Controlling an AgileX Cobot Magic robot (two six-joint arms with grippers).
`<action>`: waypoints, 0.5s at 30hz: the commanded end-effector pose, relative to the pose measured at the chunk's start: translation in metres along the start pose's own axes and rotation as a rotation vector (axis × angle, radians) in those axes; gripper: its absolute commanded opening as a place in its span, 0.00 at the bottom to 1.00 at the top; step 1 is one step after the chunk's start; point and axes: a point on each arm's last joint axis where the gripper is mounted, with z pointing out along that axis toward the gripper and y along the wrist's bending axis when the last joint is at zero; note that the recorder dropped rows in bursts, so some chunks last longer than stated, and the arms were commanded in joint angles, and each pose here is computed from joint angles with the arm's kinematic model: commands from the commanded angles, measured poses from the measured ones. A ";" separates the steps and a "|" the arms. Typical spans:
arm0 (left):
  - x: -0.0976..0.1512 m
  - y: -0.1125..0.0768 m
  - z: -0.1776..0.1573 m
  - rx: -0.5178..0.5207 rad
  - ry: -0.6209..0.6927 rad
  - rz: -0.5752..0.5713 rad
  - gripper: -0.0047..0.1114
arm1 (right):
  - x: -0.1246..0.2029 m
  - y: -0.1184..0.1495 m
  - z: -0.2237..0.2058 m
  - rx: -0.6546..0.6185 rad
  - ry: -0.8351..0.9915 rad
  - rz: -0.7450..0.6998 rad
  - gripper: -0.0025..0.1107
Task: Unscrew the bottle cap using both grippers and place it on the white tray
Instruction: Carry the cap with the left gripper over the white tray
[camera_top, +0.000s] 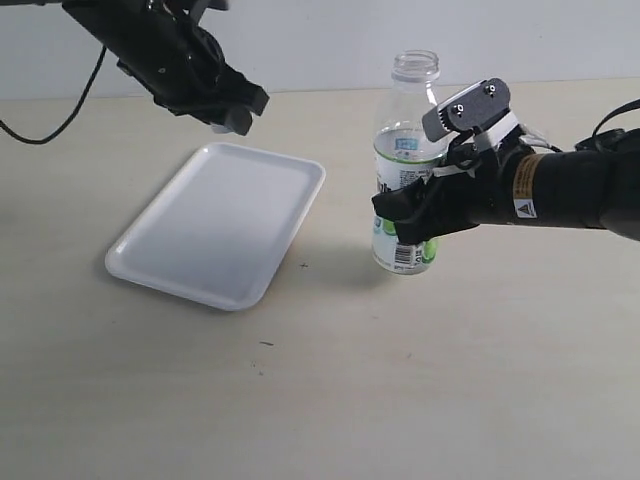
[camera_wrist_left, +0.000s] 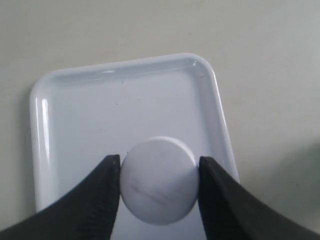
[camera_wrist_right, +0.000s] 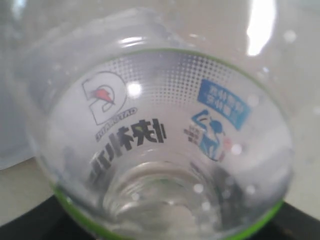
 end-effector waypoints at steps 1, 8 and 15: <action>0.004 0.004 0.012 -0.026 -0.041 0.004 0.04 | -0.004 0.002 -0.001 -0.004 -0.064 -0.004 0.02; 0.018 0.007 0.036 -0.032 0.024 0.012 0.04 | -0.005 0.002 -0.001 -0.008 -0.069 -0.006 0.02; 0.035 0.010 0.069 -0.026 0.122 0.012 0.04 | -0.005 0.002 -0.001 -0.012 -0.075 -0.006 0.02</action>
